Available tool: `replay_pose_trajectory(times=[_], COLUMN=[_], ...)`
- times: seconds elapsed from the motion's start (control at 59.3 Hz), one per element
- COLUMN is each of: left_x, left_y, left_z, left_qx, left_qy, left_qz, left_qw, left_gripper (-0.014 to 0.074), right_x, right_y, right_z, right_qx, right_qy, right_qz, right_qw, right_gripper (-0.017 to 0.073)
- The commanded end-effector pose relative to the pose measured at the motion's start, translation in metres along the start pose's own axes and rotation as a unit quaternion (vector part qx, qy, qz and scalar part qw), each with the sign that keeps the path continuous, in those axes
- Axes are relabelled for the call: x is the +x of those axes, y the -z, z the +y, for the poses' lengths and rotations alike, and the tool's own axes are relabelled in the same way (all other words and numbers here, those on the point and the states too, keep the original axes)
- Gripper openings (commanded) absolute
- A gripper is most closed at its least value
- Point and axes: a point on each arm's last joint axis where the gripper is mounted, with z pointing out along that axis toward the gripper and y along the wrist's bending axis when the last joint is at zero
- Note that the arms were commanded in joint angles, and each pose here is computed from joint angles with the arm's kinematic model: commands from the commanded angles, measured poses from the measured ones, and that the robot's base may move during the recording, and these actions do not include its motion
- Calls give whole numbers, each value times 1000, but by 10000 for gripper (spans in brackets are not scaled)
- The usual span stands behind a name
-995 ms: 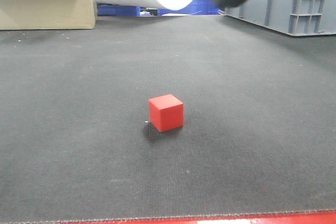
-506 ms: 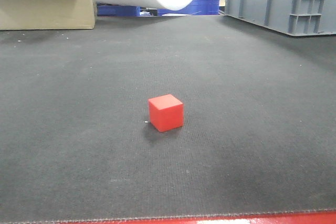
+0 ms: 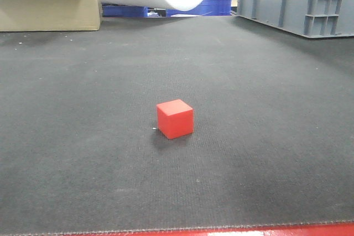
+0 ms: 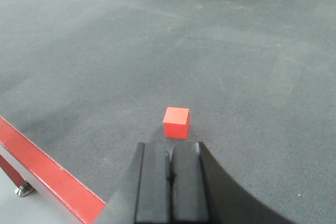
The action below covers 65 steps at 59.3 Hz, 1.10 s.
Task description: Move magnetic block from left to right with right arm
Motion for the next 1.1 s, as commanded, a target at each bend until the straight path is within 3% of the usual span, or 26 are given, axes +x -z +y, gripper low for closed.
replay_pose_trajectory(times=[0.0,0.135,0.27,0.456,0.624,0.81,0.928,1.08], left_x=[-5,-5,-5,-5,-5,-5,-5,-5], left_y=[1,1,1,1,1,1,1,1], left_z=[-1,-1,-1,-1,-1,-1,-1,-1], left_qx=[5,5,5,5,5,5,5,5], left_qy=[2,2,2,2,2,2,2,2], left_qz=[-45,-45,-45,-45,-45,-45,-45,-45], left_qw=[999,999,999,999,999,999,999,999], left_gripper=[-116,-116,-116,-116,-116,-116,-116,-116], right_x=[-17,-14,-3,32,65,95,102,102], right_y=[3,6,16,25,28,24,21,21], right_z=[1,-5,-17,-34,-43,-50,-52,-52], right_qx=[2,30,109,228,302,332,334,334], right_qy=[2,13,5,3,11,18,7,7], right_qz=[-61,-75,-131,-201,-246,-270,-243,-243], right_qw=[998,997,985,953,921,904,911,911], right_gripper=[58,58,58,58,58,58,58,58])
